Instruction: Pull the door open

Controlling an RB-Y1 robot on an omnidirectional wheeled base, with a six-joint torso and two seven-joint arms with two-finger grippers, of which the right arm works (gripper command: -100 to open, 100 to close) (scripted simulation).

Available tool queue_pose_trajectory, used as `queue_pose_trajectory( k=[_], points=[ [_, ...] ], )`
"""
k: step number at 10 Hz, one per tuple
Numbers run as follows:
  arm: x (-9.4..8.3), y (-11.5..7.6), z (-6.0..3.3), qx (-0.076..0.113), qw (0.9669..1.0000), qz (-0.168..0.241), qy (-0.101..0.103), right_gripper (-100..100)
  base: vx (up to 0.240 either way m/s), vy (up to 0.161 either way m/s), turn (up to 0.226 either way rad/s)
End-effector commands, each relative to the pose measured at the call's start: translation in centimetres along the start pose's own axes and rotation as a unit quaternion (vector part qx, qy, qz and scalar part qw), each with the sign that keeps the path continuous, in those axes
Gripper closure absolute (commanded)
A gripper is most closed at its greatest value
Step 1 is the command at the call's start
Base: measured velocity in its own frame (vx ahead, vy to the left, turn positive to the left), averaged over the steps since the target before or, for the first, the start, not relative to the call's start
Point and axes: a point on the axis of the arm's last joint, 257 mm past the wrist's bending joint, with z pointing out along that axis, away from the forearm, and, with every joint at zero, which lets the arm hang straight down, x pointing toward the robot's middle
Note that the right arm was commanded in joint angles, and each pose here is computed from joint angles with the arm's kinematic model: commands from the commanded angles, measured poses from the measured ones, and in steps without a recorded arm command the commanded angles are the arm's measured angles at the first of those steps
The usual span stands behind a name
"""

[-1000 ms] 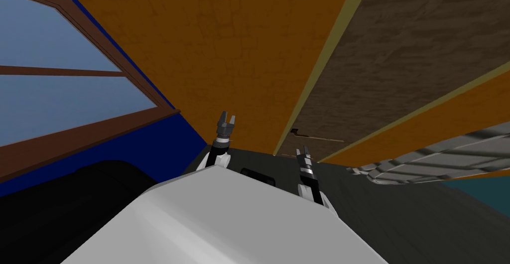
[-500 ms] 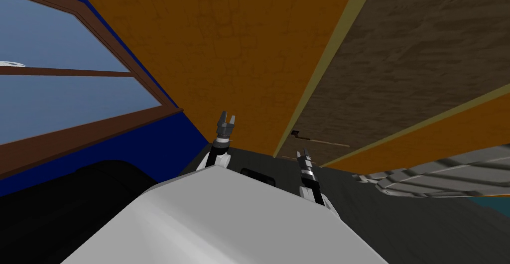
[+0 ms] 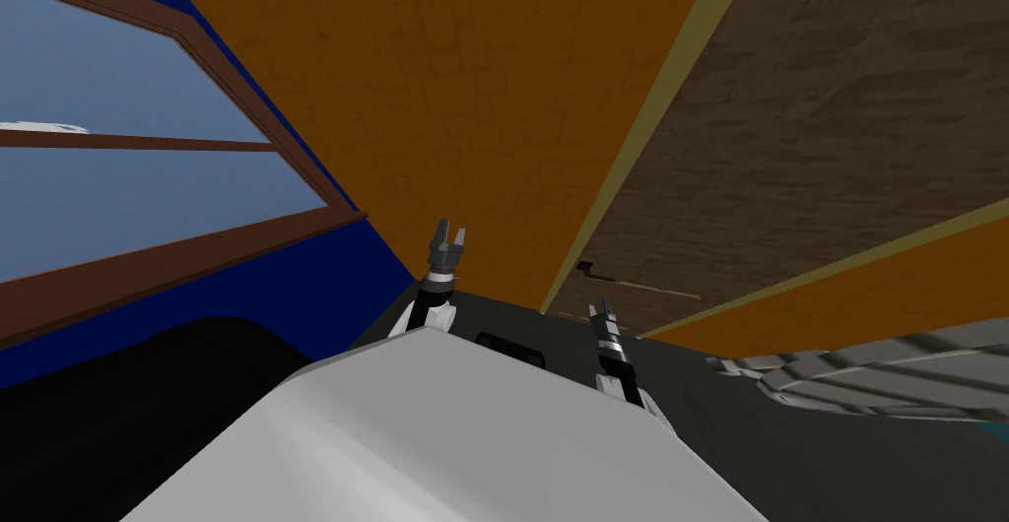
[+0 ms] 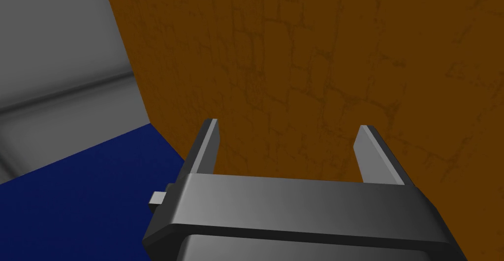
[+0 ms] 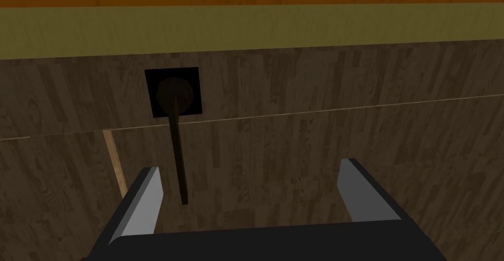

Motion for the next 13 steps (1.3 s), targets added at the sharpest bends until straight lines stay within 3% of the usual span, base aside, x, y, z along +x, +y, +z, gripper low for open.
queue_pose_trajectory(
  k=[1,11,13],
  points=[
    [-0.6,-0.9,-0.32,0.011,0.9999,0.0,-0.003,-100,0.03,-0.056,0.073],
    [-4.4,-4.9,-2.52,0.065,0.9976,-0.002,-0.023,-100,0.036,-0.067,0.075],
    [-4.3,-4.7,-2.55,0.064,0.9977,-0.002,-0.022,-100,0.019,-0.033,0.023]
  ],
)
